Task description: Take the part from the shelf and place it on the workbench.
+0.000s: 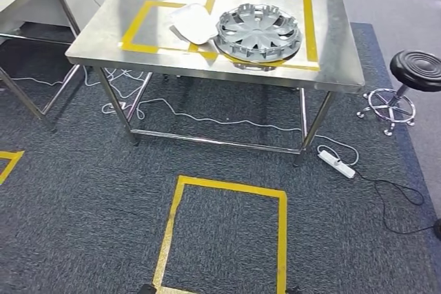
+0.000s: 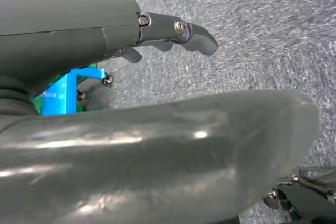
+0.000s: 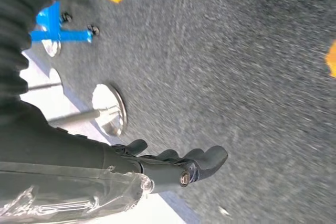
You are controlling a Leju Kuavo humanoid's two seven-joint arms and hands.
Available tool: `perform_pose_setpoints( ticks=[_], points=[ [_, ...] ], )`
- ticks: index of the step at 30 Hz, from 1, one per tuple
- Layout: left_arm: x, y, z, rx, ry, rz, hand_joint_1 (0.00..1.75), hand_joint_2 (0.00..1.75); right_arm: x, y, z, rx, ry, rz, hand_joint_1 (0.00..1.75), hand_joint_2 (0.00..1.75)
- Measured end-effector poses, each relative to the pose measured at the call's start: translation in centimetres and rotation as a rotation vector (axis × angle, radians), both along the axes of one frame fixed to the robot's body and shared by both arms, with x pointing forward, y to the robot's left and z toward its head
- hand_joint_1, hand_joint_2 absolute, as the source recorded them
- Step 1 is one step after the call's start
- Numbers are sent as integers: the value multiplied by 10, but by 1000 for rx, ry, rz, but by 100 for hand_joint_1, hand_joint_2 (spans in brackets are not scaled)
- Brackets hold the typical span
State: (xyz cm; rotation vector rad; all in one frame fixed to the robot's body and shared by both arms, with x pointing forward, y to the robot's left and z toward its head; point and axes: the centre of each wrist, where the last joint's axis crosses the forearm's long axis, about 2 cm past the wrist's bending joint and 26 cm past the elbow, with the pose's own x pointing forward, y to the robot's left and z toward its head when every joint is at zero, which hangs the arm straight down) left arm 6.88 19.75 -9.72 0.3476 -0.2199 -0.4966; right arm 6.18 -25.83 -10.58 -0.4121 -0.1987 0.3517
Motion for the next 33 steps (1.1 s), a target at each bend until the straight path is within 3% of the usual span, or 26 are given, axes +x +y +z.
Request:
perform_pose_setpoints(
  ticks=[33],
  points=[
    [-3,1,-1,12,14,3,0,0,2,1,0,10,2,4,0,175]
  ],
)
